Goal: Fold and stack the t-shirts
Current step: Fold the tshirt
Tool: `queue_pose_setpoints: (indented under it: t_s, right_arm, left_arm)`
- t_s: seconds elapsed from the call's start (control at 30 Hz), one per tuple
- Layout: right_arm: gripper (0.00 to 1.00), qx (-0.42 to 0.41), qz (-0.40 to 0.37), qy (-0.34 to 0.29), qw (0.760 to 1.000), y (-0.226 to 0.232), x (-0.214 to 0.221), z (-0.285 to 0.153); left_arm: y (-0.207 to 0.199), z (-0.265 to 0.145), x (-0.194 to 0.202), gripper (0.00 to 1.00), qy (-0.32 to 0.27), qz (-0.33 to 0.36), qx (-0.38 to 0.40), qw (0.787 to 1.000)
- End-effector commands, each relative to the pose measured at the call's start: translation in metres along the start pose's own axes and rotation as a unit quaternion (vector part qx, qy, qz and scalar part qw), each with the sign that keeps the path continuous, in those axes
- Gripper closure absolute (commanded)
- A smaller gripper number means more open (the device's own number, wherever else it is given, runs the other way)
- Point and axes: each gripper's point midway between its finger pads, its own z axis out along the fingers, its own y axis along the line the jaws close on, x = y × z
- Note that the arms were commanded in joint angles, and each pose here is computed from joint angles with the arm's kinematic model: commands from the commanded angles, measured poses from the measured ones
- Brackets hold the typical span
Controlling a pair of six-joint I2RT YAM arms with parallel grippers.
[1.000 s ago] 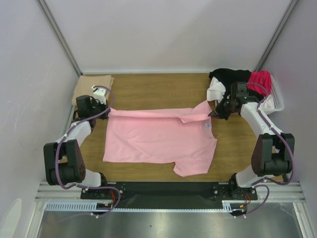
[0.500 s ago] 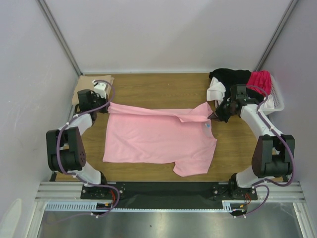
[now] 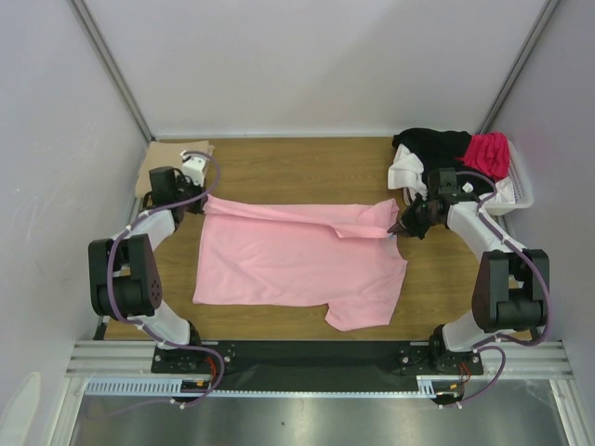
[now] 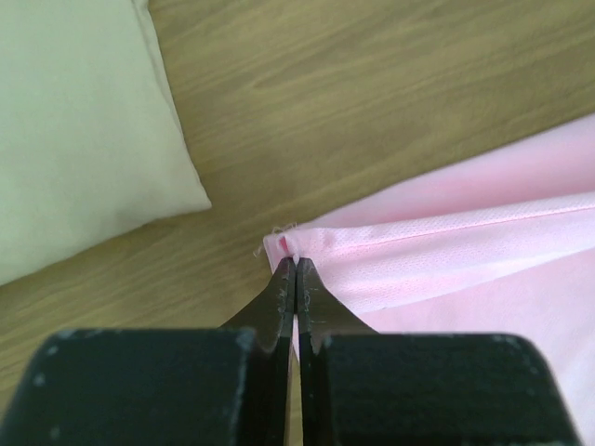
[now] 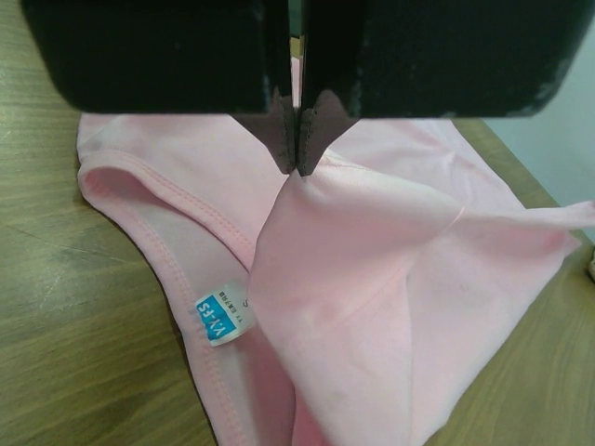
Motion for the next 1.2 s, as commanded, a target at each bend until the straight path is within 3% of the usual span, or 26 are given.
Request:
queue_pose_setpoints:
  t_s: [0.0, 0.67, 0.8, 0.83, 0.87, 0.9, 0.93, 0.97, 1.0, 1.07, 1.13, 1.17]
  right_arm:
    - [1.00, 0.005, -0.006, -0.010, 1.000, -0.002, -0.003, 0.006]
    - [1.00, 0.040, -0.024, 0.018, 0.999, -0.021, 0.013, 0.020]
    - [0.99, 0.042, -0.032, 0.022, 0.998, -0.018, 0.014, 0.018]
    - [0.95, 0.040, -0.033, 0.024, 0.998, -0.017, 0.015, 0.017]
    - [0.76, 0.040, -0.038, 0.027, 0.998, -0.015, 0.015, 0.015]
    - [0.69, 0.039, -0.040, 0.030, 0.998, -0.014, 0.015, 0.014]
    - [0.64, 0.037, -0.044, 0.031, 0.998, -0.012, 0.016, 0.011]
    - [0.49, 0.035, -0.050, 0.030, 0.998, -0.007, 0.014, 0.007]
    - [0.42, 0.033, -0.056, 0.027, 0.998, -0.004, 0.011, 0.003]
    - [0.29, 0.028, -0.066, 0.018, 0.997, 0.004, 0.007, -0.006]
    - [0.26, 0.007, -0.078, -0.002, 0.997, 0.021, -0.005, -0.016]
    - [0.25, -0.006, -0.086, -0.014, 0.996, 0.030, -0.011, -0.018]
  left_arm:
    - [0.001, -0.008, -0.005, 1.00, 0.006, 0.051, -0.001, 0.999]
    - [0.001, -0.005, 0.018, 1.00, 0.061, 0.071, -0.016, 0.995]
    - [-0.006, -0.006, 0.011, 0.86, 0.050, 0.056, -0.001, 0.997]
    - [-0.009, -0.007, 0.011, 0.78, 0.053, 0.051, 0.007, 0.997]
    - [-0.010, -0.008, 0.011, 0.69, 0.056, 0.046, 0.009, 0.997]
    - [-0.010, -0.009, 0.006, 0.56, 0.055, 0.046, 0.009, 0.997]
    - [-0.010, -0.012, 0.002, 0.54, 0.054, 0.048, 0.009, 0.997]
    - [-0.011, -0.016, 0.003, 0.54, 0.061, 0.044, 0.010, 0.997]
    - [-0.011, -0.020, -0.005, 0.53, 0.054, 0.047, 0.008, 0.997]
    - [-0.009, -0.033, -0.025, 0.51, 0.029, 0.047, -0.006, 0.998]
    - [-0.007, -0.042, -0.043, 0.46, 0.004, 0.040, -0.018, 0.999]
    - [-0.005, -0.049, -0.062, 0.36, -0.026, 0.017, -0.031, 0.999]
